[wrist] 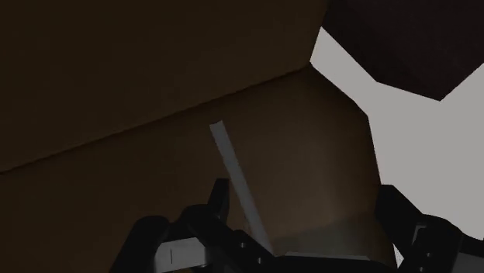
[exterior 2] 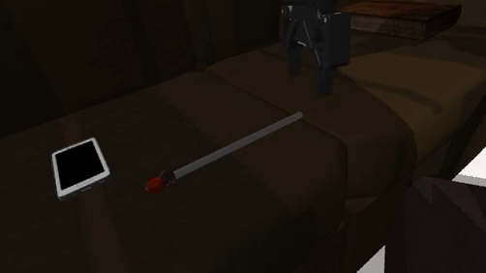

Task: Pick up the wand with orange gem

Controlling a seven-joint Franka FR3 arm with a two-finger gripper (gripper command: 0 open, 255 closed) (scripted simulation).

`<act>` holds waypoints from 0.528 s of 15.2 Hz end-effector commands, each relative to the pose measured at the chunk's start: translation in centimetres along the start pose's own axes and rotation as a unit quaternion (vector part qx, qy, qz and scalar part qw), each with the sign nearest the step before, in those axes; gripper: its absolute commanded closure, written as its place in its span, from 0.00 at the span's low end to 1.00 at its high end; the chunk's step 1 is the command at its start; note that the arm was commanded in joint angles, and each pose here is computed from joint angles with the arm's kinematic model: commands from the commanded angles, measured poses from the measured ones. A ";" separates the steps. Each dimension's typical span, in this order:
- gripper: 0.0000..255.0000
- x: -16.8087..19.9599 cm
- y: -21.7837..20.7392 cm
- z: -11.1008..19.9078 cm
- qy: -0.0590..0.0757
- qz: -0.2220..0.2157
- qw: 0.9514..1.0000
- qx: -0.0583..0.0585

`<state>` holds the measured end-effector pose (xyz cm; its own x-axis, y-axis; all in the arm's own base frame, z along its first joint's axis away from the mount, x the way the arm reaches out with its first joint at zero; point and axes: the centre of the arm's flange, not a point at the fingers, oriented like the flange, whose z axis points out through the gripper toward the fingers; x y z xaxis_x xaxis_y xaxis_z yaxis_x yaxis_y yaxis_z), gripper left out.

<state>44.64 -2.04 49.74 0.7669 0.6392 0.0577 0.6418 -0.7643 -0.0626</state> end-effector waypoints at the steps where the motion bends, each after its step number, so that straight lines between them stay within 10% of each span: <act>1: 0.00 1.9 1.7 1.6 -0.002 -0.060 0.998 0.006; 5: 0.00 5.9 4.0 4.6 -0.005 -0.171 0.985 0.020; 8: 0.00 5.9 4.1 5.7 -0.005 -0.172 0.985 0.020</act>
<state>51.63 -0.87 44.60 0.5113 0.8564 0.0720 0.8588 -0.5059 -0.0808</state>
